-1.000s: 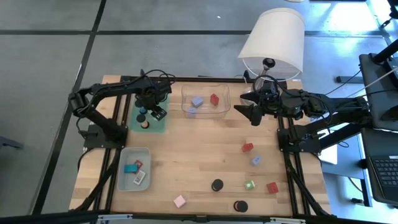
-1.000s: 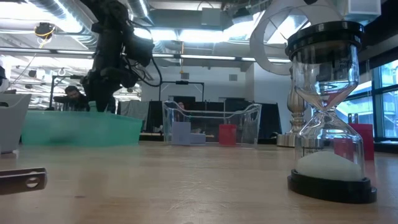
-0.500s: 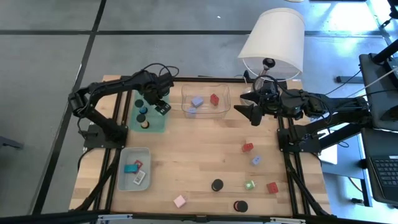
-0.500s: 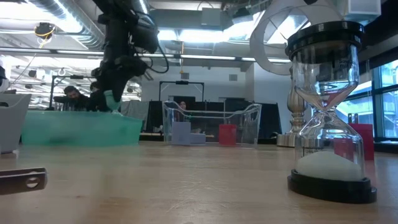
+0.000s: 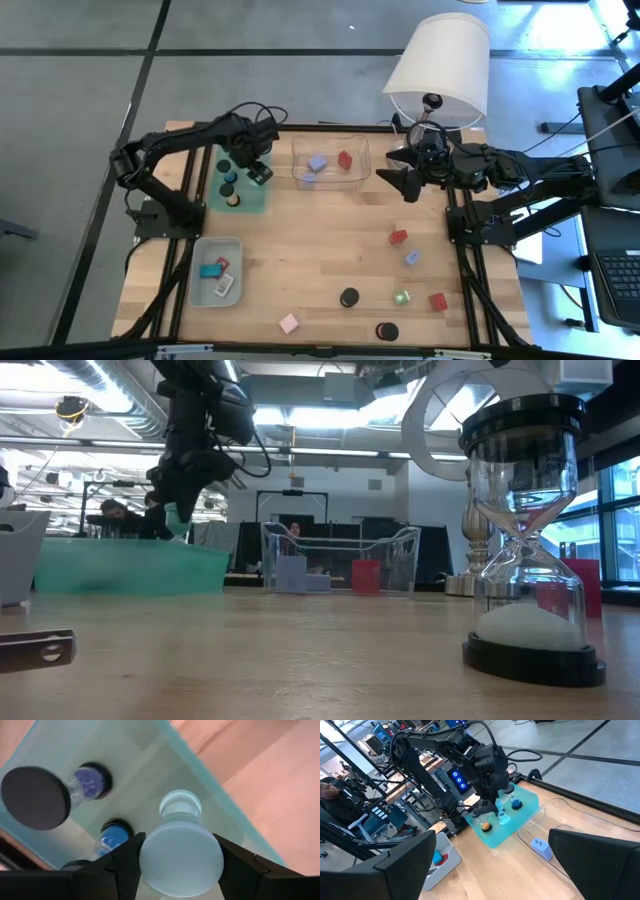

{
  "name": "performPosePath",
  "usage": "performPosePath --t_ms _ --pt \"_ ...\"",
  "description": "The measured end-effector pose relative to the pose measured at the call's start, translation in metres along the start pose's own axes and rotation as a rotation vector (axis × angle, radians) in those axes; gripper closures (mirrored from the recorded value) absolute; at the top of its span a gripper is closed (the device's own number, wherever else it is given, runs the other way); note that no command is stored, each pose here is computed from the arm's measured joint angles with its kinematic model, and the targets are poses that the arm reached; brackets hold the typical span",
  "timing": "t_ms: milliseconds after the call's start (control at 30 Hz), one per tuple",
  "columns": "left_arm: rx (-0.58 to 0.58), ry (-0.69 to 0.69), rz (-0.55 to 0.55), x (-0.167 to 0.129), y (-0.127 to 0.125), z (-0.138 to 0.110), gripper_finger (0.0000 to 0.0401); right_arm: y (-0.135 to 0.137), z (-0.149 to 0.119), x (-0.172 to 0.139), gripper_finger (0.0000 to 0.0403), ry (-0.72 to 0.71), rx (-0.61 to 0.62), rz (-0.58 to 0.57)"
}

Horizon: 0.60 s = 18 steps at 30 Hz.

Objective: Pick & Place Office items
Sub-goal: Put the light green hourglass into the green bin

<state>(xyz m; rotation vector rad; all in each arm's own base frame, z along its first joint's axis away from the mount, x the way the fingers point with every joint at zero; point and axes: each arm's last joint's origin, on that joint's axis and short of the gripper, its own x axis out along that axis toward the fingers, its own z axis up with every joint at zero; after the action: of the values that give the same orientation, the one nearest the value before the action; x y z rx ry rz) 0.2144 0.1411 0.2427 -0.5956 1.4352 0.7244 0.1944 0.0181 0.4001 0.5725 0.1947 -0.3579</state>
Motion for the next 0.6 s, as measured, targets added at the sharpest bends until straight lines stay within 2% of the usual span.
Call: performPosePath --t_ms 300,600 --pt "-0.023 0.034 0.032 0.012 0.001 -0.006 0.0185 0.0 0.0 0.0 0.0014 0.0 -0.001 -0.001" --pt "-0.028 -0.013 0.063 0.012 0.002 -0.003 0.0131 0.0 0.0 0.0 0.0014 0.0 -0.001 -0.001"
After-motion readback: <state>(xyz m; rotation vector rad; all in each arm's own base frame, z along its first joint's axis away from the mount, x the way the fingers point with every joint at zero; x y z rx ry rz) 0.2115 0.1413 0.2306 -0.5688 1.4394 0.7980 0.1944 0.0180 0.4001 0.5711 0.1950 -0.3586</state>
